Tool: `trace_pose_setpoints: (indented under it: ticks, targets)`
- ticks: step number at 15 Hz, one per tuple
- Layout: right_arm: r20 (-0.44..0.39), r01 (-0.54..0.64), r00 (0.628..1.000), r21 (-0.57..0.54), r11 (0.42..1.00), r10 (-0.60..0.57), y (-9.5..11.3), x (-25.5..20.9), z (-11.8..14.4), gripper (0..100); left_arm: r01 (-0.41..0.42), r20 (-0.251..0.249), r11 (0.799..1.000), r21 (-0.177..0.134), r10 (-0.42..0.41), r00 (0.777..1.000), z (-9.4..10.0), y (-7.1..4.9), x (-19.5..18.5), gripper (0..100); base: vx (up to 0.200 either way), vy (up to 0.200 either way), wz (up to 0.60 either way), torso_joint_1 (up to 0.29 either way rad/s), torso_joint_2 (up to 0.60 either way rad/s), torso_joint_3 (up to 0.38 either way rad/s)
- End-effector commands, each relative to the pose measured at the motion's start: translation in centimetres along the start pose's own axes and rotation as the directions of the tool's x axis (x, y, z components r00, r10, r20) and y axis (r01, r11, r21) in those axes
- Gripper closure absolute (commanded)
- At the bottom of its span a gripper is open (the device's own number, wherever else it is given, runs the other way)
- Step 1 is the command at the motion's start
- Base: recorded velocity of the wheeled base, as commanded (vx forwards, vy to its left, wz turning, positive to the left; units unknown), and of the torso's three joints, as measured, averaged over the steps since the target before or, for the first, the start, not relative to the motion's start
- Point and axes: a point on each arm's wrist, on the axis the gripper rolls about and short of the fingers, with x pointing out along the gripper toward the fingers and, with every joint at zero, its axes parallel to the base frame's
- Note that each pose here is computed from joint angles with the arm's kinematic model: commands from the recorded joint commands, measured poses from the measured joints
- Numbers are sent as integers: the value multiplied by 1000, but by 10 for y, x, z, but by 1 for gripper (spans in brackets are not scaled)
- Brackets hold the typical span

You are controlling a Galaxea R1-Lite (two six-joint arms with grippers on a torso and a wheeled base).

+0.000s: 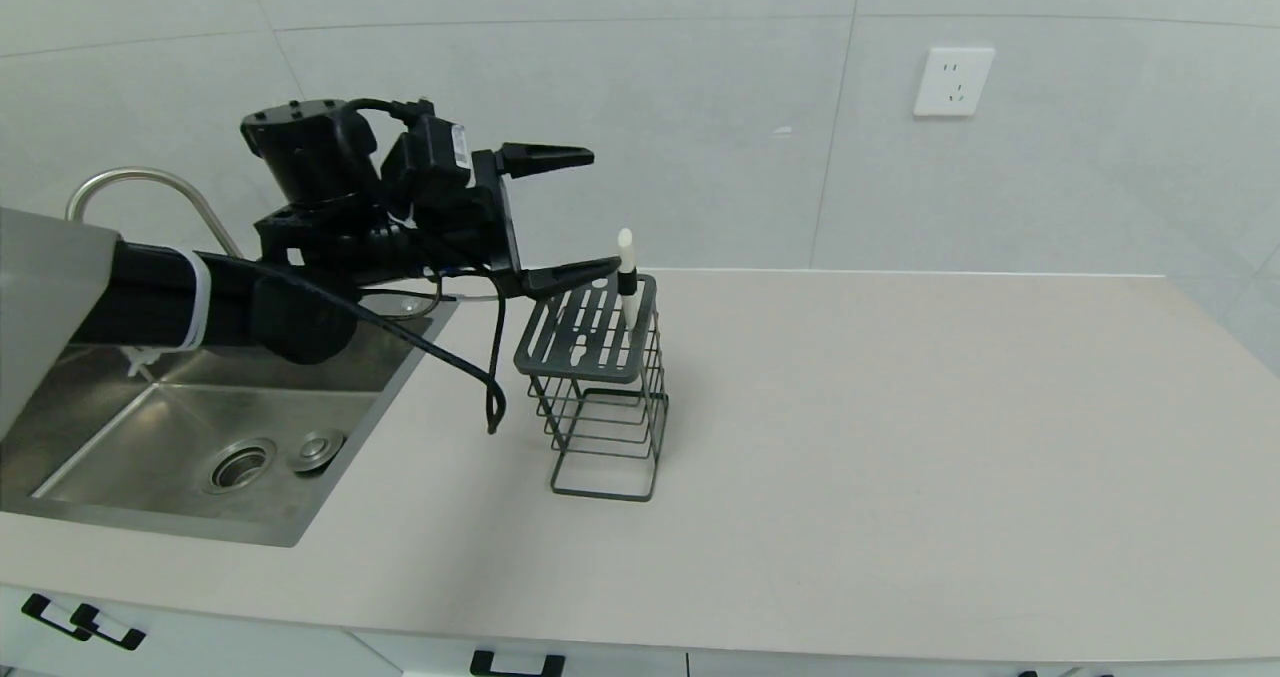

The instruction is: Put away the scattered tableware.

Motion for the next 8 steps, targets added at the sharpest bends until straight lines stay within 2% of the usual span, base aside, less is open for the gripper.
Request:
trace_pose_setpoints:
  ticks: [1,2,3,5,7,8]
  targets:
    - [-1,0,1000,0,1000,0,0,0,0,100,-32,16,999,43,32,999,25,-5,-18,0,0,0,0,0,0,0]
    - [-1,0,1000,0,1000,0,0,0,0,100,-44,16,998,33,43,999,31,-15,-28,0,0,0,0,0,0,0]
    - [-1,0,1000,0,1000,0,0,0,0,100,-71,18,997,11,71,997,43,-33,-47,0,0,0,0,0,0,0]
    - [-1,1,1000,0,1000,-1,0,0,0,100,-127,42,992,23,126,991,67,-51,-73,0,0,0,0,0,0,0]
    - [-1,0,1000,0,1000,0,0,0,0,100,-194,79,981,16,192,978,117,-83,-109,0,0,0,0,0,0,0]
    - [-1,1,1000,0,1000,-1,0,0,0,100,-227,91,973,36,223,971,140,-100,-125,0,0,0,0,0,0,0]
